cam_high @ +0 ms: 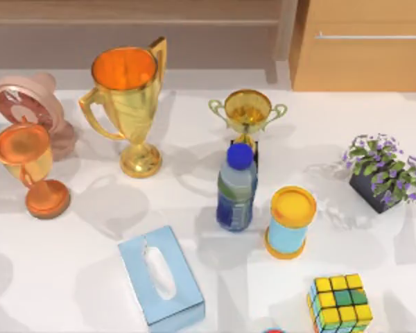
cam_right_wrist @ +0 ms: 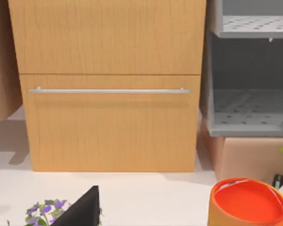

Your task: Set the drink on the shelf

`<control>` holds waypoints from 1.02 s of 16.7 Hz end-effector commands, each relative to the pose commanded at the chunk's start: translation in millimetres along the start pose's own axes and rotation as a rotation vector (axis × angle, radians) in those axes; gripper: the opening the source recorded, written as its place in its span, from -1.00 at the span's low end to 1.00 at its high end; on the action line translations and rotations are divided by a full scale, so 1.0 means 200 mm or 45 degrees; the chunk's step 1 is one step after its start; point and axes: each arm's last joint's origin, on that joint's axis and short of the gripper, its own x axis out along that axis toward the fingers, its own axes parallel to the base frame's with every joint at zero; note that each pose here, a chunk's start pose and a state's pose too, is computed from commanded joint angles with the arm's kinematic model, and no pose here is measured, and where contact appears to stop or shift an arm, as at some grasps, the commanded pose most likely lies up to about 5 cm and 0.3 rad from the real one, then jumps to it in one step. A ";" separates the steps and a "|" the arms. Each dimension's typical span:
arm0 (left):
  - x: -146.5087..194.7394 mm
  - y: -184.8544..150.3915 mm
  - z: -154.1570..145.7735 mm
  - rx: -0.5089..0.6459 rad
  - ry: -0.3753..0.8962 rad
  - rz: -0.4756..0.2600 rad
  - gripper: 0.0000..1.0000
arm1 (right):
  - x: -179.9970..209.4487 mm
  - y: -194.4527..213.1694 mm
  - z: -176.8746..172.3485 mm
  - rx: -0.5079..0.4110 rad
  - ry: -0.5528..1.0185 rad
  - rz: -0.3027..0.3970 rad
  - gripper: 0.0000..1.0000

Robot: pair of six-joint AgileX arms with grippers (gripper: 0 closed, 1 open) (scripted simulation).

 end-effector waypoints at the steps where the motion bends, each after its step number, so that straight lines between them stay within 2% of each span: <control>1: 0.02 0.01 0.04 0.018 -0.029 0.025 -1.00 | 0.00 0.00 0.00 0.000 0.000 0.000 1.00; 5: 0.13 -0.01 0.21 0.058 -0.118 0.127 -1.00 | 0.00 0.00 0.00 0.000 0.000 0.000 1.00; 9: 0.27 -0.11 0.41 0.046 -0.177 0.195 -1.00 | 0.00 0.00 0.00 0.000 0.000 0.000 1.00; 13: 0.42 -0.36 0.59 -0.017 -0.150 0.186 -1.00 | 0.00 0.00 0.00 0.000 0.000 0.000 1.00; 17: 0.51 -0.71 0.71 -0.076 -0.029 0.107 -1.00 | 0.00 0.00 0.00 0.000 0.000 0.000 1.00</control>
